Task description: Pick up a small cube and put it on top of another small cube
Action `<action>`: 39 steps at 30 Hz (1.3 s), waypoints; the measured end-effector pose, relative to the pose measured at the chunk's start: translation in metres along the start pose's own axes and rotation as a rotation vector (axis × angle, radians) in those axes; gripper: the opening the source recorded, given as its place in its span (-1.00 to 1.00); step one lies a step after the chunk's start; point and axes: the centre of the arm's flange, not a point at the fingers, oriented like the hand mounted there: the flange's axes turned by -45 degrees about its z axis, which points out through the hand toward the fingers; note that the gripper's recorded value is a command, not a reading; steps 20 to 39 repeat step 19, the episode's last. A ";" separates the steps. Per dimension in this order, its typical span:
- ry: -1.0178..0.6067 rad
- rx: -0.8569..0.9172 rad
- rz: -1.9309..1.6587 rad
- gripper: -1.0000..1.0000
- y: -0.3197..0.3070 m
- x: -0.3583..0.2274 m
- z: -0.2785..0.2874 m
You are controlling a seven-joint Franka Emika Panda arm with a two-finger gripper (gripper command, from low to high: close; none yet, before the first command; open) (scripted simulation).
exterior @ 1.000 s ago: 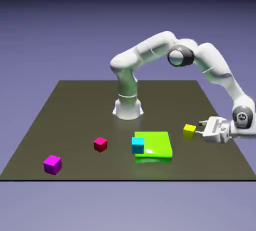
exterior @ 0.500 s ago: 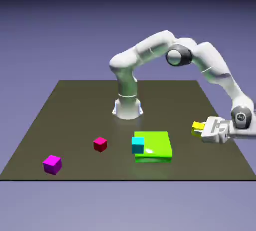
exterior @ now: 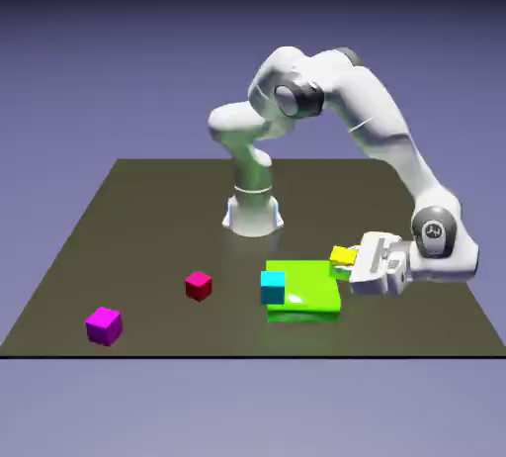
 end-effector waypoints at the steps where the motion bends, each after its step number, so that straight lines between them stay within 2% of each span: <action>1: 0.001 -0.012 0.001 -1.00 0.007 -0.007 0.006; 9: -0.007 -0.112 0.025 -1.00 0.056 -0.059 0.056; 10: -0.007 -0.112 0.025 -1.00 0.056 -0.059 0.056; 13: -0.007 -0.112 0.025 -1.00 0.063 -0.041 0.108; 14: -0.007 -0.112 0.025 1.00 0.063 -0.040 0.110; 16: -0.007 -0.114 0.025 1.00 0.063 -0.040 0.110; 19: -0.007 -0.114 0.025 1.00 0.057 -0.059 0.058; 39: -0.007 -0.114 0.025 1.00 0.057 -0.059 0.058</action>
